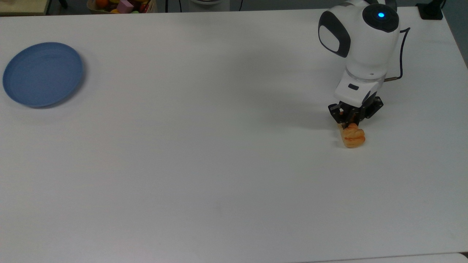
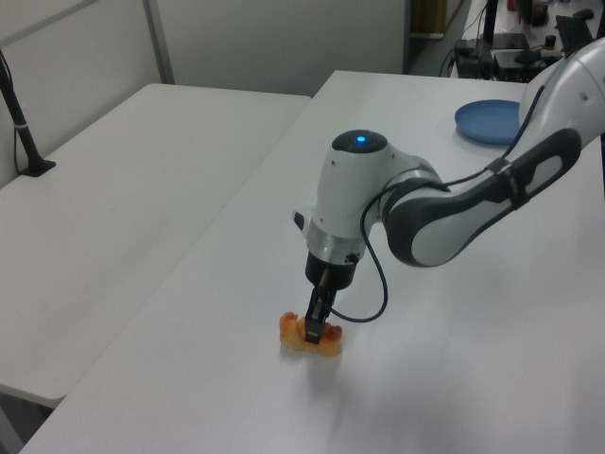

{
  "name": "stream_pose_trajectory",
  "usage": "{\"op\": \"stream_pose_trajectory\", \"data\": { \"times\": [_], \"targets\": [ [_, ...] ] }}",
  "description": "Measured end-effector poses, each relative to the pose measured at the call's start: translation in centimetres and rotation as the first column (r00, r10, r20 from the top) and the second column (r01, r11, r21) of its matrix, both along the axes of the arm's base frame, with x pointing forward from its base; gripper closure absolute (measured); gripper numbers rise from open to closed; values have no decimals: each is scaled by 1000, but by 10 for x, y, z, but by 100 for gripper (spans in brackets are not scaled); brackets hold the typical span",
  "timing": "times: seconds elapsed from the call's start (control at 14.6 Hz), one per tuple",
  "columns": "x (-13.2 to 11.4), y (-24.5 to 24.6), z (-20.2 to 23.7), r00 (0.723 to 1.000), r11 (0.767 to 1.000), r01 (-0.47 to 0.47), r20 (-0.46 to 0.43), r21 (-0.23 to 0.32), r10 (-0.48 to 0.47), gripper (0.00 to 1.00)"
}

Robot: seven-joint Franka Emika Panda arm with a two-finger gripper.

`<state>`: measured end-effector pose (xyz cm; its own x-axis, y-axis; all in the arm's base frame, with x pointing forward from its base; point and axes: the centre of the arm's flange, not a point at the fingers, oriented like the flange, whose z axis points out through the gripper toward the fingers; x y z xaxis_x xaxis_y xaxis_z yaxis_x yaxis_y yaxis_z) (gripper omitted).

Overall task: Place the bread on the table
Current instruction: 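Lower the bread roll onto the table and open the gripper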

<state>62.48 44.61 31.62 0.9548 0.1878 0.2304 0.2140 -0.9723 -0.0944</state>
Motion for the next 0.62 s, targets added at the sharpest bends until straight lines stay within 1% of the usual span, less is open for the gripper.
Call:
{"op": "stream_pose_trajectory", "data": {
  "times": [0.07,0.27,0.34,0.48,0.55,0.62],
  "targets": [
    [0,3,-2,1000,1000,-2,7,7,2,62],
    [-1,5,-5,1000,1000,14,5,14,-14,31],
    [-1,4,-7,1000,1000,20,3,14,-20,24],
    [-1,4,-9,1000,999,31,-1,15,-31,3],
    [-1,4,-9,999,999,36,-2,16,-36,0],
    [0,5,-8,999,999,39,0,19,-39,0]
  ]
}}
